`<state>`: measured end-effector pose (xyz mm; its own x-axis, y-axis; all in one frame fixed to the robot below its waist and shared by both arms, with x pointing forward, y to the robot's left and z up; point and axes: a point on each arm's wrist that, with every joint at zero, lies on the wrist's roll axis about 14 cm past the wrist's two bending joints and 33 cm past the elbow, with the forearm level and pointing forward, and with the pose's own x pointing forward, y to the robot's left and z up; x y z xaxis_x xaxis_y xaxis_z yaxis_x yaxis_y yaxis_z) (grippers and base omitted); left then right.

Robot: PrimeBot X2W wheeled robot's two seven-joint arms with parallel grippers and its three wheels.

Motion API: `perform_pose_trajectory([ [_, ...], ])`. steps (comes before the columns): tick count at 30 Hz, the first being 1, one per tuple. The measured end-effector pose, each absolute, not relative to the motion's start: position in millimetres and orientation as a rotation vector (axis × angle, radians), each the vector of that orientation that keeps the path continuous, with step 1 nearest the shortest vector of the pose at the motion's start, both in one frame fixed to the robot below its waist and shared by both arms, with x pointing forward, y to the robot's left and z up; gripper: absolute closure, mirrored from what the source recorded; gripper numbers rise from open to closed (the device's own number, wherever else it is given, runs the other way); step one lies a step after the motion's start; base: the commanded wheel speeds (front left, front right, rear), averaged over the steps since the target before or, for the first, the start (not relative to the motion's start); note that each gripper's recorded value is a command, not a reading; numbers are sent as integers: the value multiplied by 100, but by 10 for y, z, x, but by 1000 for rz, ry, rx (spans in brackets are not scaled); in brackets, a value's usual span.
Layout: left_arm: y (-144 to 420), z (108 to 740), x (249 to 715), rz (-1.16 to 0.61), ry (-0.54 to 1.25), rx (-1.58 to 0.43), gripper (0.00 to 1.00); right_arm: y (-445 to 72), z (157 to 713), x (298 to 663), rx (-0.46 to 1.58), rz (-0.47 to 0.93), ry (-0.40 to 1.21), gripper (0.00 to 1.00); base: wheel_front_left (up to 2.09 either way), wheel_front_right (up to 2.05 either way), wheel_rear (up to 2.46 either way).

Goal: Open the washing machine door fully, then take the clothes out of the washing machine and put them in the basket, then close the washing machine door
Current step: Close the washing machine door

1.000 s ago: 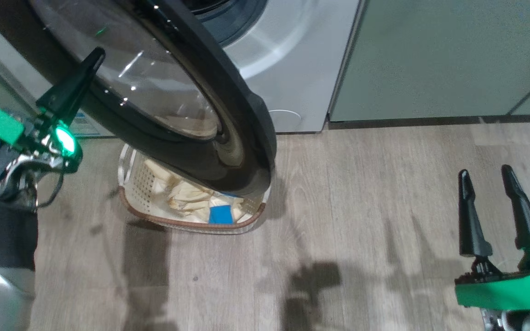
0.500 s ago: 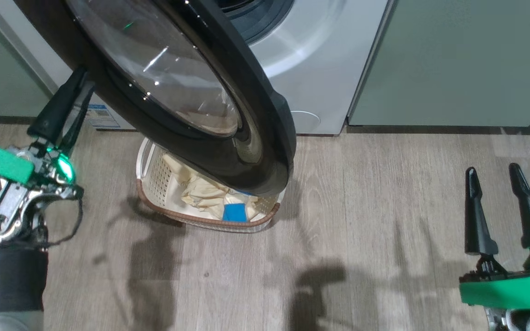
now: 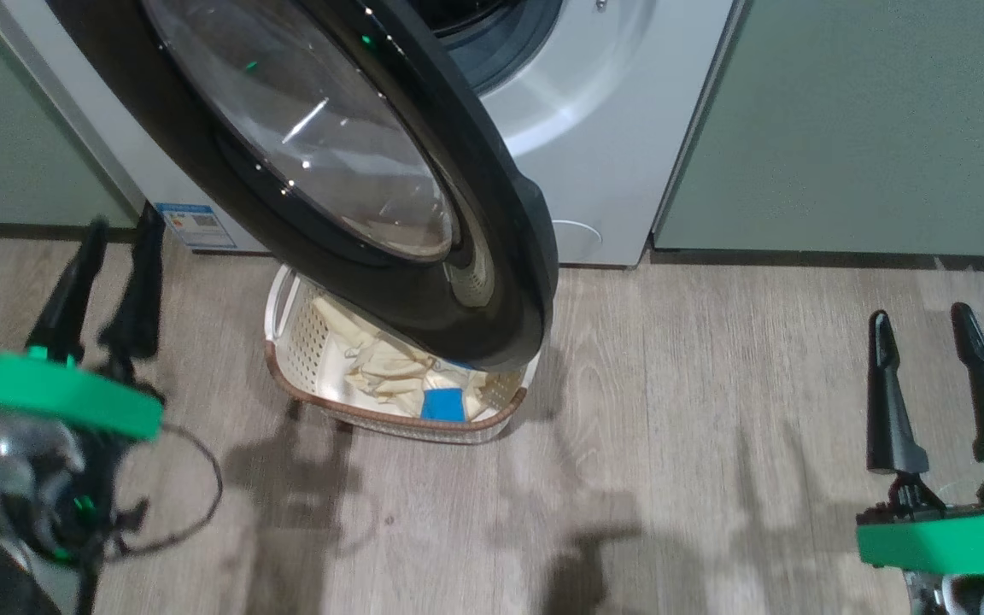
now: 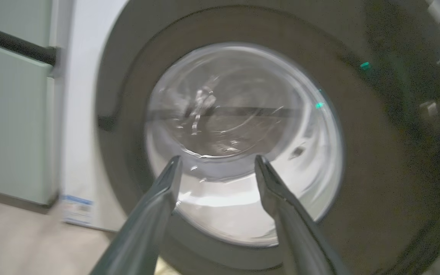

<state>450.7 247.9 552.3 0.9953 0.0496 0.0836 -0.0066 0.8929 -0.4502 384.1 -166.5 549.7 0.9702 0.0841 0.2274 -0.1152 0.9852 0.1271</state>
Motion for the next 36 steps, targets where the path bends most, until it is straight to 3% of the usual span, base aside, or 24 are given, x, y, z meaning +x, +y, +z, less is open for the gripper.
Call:
perform_pose_trajectory([
  [6,2518,5405,4196,109,-110,-154,0,-1604,5495,3797,137,119,-220,0,0,0,0],
  [13,2474,5352,3865,139,-108,12,0,-1555,5397,3664,122,131,-184,0,0,0,0],
  [36,2232,5258,3600,117,-87,9,0,-1497,5341,3471,119,144,-162,0,0,0,0],
])
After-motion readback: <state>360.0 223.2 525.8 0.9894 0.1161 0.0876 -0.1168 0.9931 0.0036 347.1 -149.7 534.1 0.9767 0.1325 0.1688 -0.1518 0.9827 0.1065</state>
